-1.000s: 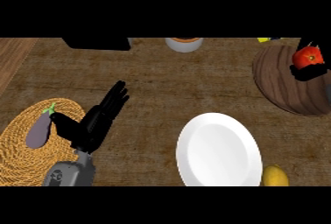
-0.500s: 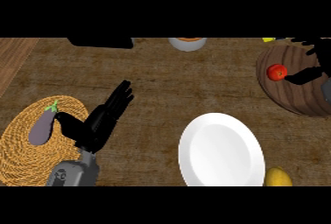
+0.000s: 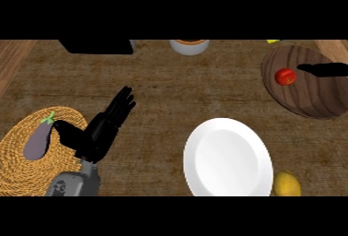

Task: Pick the tomato from the plate and place it in the bowl

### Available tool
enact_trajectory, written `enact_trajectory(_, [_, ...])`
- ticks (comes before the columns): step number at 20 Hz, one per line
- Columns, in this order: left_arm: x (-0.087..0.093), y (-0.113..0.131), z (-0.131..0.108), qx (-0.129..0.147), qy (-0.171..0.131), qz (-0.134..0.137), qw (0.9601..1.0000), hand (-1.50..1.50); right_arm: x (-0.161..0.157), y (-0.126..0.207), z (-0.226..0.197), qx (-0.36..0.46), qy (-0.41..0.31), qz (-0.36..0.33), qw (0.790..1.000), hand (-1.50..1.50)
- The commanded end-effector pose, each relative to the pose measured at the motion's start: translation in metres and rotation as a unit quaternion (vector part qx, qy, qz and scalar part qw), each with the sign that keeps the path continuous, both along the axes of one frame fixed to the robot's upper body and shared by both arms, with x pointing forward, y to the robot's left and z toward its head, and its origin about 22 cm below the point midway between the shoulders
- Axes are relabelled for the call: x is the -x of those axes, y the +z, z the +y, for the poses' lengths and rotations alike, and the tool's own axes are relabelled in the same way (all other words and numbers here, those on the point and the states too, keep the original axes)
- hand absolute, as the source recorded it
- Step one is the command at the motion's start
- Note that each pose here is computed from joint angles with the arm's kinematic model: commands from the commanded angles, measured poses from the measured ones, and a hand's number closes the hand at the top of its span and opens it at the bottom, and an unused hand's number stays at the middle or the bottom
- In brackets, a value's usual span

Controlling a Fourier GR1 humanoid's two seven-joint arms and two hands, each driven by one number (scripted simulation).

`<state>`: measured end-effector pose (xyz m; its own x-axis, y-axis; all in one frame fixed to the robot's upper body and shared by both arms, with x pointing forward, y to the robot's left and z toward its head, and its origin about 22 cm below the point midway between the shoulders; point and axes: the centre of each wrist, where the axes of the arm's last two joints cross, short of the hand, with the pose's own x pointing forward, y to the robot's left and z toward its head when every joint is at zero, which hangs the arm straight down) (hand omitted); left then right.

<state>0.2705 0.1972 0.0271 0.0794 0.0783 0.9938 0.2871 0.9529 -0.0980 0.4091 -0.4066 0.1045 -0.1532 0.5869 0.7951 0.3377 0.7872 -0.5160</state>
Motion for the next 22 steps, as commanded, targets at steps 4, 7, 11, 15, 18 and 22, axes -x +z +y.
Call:
enact_trajectory(4, [0.009, 0.004, 0.016, -0.002, 0.021, 0.006, 0.9998, 0.00, 0.041, -0.016, -0.054, -0.106, 0.064, -0.121, 0.985, -1.50])
enact_trajectory(7, [0.008, -0.005, 0.009, -0.008, 0.028, 0.016, 0.9994, 0.00, 0.068, -0.021, -0.081, -0.144, 0.083, -0.113, 0.980, -1.50])
enact_trajectory(11, [0.015, -0.001, 0.026, -0.006, 0.044, 0.017, 0.9989, 0.00, 0.111, -0.035, -0.108, -0.138, 0.118, -0.156, 0.971, -1.50])
enact_trajectory(15, [0.020, -0.007, 0.041, -0.015, 0.058, 0.015, 0.9981, 0.00, 0.186, -0.073, -0.137, -0.138, 0.120, -0.145, 0.972, -1.50])
enact_trajectory(18, [0.021, -0.001, 0.039, -0.004, 0.068, 0.020, 0.9975, 0.00, 0.218, -0.075, -0.143, -0.125, 0.143, -0.150, 0.970, 1.50])
enact_trajectory(22, [0.022, -0.008, 0.039, 0.001, 0.083, 0.020, 0.9964, 0.00, 0.293, -0.115, -0.138, -0.148, 0.126, -0.109, 0.975, 1.50])
